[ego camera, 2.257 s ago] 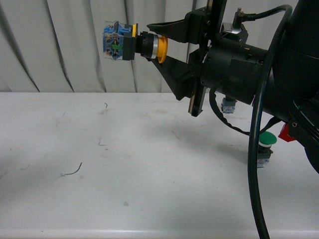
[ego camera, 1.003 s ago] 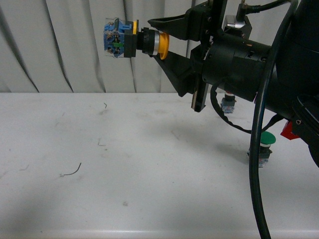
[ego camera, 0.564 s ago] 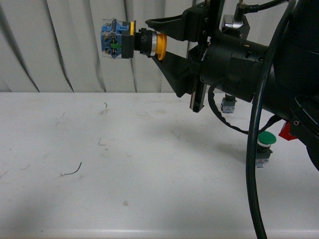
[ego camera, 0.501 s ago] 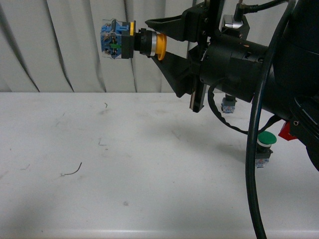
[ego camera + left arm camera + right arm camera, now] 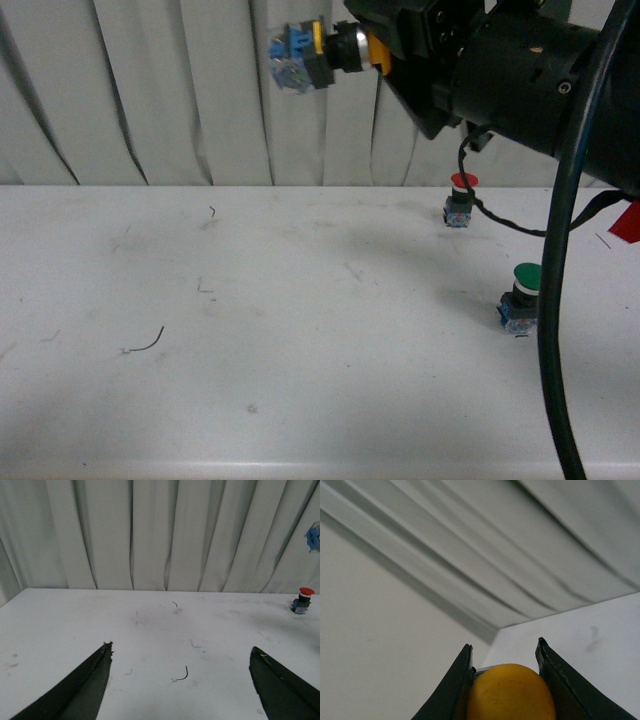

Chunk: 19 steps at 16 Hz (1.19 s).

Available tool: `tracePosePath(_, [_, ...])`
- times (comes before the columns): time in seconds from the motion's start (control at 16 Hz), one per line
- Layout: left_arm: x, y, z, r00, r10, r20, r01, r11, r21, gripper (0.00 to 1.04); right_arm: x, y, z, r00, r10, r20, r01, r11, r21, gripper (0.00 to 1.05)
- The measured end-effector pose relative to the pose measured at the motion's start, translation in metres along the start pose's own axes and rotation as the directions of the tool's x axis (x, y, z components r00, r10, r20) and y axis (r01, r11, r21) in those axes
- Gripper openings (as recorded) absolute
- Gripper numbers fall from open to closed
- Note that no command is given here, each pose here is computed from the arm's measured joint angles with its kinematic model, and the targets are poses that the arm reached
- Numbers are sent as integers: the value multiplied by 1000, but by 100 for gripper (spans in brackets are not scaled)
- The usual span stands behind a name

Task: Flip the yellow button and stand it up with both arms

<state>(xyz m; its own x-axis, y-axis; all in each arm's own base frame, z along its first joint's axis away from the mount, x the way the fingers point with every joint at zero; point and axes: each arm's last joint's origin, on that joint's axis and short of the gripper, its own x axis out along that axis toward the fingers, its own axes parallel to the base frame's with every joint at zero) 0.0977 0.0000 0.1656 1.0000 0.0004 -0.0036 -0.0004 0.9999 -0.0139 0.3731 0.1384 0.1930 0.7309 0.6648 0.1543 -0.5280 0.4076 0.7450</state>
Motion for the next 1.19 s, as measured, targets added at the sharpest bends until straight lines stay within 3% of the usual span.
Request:
tracePosePath(0.13, [0,0,0,1000,0,0,0,1000,1,100,-1,-12,7,984,-176,13,176,972,-158,36])
tracePosePath(0.25, [0,0,0,1000,0,0,0,1000,0,98,-14,-41,11,890,-455,27,431,820,-377,36])
tracePosePath(0.5, [0,0,0,1000,0,0,0,1000,0,98,-28,-60,31,774,-613,155,564,558,-608,36])
tracePosePath(0.56, [0,0,0,1000,0,0,0,1000,0,98,-30,-63,33,760,-630,159,566,522,-638,36])
tracePosePath(0.81, [0,0,0,1000,0,0,0,1000,0,98,-43,-86,55,706,-690,157,604,471,-643,36])
tracePosePath(1.0, [0,0,0,1000,0,0,0,1000,0,98,-51,-113,76,655,-746,122,646,469,-603,36])
tracePosePath(1.19, [0,0,0,1000,0,0,0,1000,0,98,-46,-130,86,633,-771,66,648,481,-590,36])
